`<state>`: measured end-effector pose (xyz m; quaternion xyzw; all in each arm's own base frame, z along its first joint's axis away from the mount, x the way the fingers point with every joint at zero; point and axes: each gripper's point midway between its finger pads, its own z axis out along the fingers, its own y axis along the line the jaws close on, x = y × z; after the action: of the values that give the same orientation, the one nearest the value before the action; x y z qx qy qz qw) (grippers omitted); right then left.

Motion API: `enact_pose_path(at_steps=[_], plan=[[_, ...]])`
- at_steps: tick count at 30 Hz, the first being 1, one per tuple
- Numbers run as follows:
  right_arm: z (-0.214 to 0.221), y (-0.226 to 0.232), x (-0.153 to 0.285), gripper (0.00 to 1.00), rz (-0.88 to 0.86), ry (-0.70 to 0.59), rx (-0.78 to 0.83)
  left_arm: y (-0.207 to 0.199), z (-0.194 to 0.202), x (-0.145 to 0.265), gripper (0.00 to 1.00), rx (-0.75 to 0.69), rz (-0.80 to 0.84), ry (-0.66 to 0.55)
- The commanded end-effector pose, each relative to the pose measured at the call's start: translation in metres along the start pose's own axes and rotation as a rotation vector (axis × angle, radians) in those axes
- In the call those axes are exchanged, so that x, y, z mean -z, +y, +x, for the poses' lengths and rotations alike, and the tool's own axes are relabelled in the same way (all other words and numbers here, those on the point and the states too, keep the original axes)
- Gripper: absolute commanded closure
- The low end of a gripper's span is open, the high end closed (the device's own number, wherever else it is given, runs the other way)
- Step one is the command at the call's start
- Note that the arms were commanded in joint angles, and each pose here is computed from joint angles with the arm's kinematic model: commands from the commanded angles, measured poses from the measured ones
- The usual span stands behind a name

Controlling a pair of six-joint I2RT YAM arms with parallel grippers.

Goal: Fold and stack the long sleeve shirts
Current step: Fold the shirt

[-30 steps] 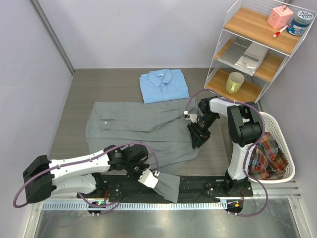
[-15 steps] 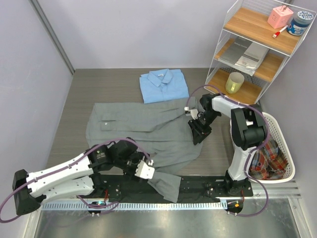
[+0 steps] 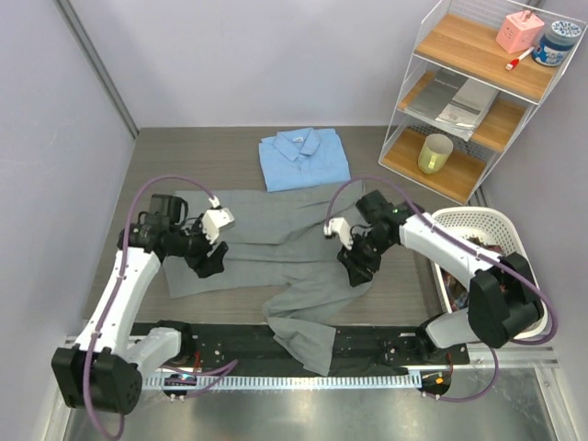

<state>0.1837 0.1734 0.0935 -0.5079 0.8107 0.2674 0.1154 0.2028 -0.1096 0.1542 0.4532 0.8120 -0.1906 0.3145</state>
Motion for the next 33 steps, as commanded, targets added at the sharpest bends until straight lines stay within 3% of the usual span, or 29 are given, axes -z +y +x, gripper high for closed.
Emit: enact_pose_path(at_steps=[1,7,16,23,25,28,29,30,33], plan=[[-0.006,-0.004,-0.016,0.51,0.105,-0.016,0.242,-0.008,0.042,0.016,0.34,0.03,0.143,0.102],[0.006,-0.001,-0.034,0.51,0.112,0.031,0.321,-0.003,0.086,0.029,0.4,0.121,0.232,0.223],[0.026,-0.001,-0.055,0.51,0.119,0.092,0.365,0.004,0.121,0.029,0.39,0.04,0.202,0.278],[0.033,-0.007,-0.064,0.48,0.154,0.117,0.413,0.007,0.133,0.03,0.38,0.1,0.233,0.291],[0.035,-0.01,-0.066,0.58,0.168,0.125,0.414,0.007,0.136,0.031,0.39,0.074,0.24,0.294],[0.036,-0.015,-0.066,0.75,0.195,0.142,0.401,0.007,0.145,0.032,0.5,0.012,0.23,0.322],[0.038,-0.016,-0.065,0.93,0.198,0.151,0.396,0.005,0.15,0.03,0.51,0.0,0.233,0.333],[0.035,-0.014,-0.062,0.98,0.204,0.139,0.394,0.01,0.155,0.03,0.53,-0.031,0.205,0.351],[0.032,-0.01,-0.055,0.99,0.213,0.11,0.395,0.014,0.166,0.024,0.55,-0.1,0.175,0.366]])
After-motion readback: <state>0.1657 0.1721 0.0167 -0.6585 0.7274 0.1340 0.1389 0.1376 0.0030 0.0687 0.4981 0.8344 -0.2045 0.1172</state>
